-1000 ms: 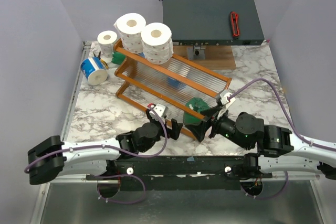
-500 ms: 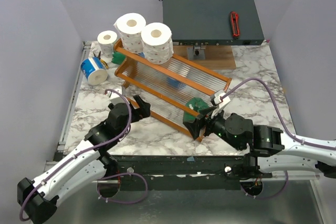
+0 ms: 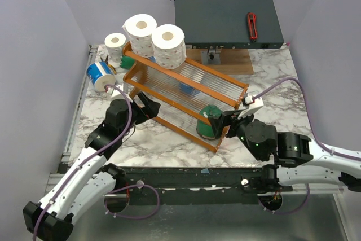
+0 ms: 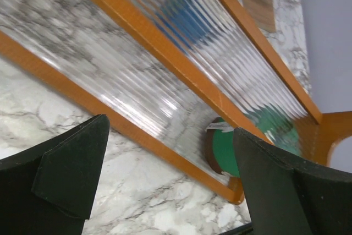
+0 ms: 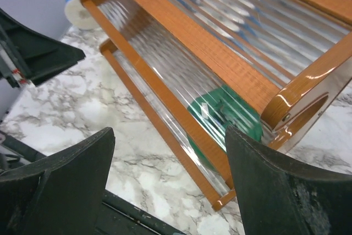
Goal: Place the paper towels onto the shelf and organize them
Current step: Adjust the paper towel on the shelf, then adjust the shelf at the center of the board.
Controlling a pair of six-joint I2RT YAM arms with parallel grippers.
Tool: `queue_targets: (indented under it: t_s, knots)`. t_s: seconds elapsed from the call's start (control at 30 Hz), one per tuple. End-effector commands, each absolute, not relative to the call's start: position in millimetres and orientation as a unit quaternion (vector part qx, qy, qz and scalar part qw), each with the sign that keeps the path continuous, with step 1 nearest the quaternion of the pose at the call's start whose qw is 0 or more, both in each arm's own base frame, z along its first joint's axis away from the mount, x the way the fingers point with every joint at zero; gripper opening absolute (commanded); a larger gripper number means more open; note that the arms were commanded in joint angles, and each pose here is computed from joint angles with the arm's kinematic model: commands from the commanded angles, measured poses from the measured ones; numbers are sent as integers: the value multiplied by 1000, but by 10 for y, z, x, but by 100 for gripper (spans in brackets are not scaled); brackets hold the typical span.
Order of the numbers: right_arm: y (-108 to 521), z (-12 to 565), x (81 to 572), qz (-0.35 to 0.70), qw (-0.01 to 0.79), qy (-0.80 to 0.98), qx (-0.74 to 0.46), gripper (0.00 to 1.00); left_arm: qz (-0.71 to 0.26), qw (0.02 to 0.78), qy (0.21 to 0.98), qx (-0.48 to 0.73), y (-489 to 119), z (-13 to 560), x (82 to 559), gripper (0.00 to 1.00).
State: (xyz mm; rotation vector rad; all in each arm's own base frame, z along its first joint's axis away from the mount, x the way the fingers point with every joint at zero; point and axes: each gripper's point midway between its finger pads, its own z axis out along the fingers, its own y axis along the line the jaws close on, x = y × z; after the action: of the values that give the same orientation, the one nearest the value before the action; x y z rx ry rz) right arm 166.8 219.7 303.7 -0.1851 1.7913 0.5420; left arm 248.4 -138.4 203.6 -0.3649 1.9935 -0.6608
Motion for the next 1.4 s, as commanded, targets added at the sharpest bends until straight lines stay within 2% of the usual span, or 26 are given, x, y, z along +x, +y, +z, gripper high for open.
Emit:
queue_targets:
  t_s: [0.0,0.4,0.6,0.87,0.93,1.07,1.3,1.37]
  knots:
    - [2068,2910,1718,198,587,783,-52,84,-387,450,795,-127,-1729,2184,2491,98]
    - [2154,2872,1631,243,574,779,-63,84,-472,429,725,-260,-1579,2035,2813,88]
    - [2146,2842,1622,241,573,780,-68,84,-497,412,707,-289,-1542,1901,2990,85]
    - [2087,2842,1604,248,574,777,-68,84,-514,426,683,-295,-1542,1945,3204,77]
    - [2070,2861,1603,250,576,775,-67,84,-513,428,682,-297,-1538,1942,3258,73]
    - [2066,2882,1600,252,577,774,-67,84,-517,426,678,-302,-1545,1936,3334,60]
    - [2080,2942,1603,252,580,771,-74,84,-529,420,672,-304,-1591,1921,3438,52]
    - [2089,2947,1600,251,579,772,-77,84,-531,420,672,-301,-1605,1927,3458,46]
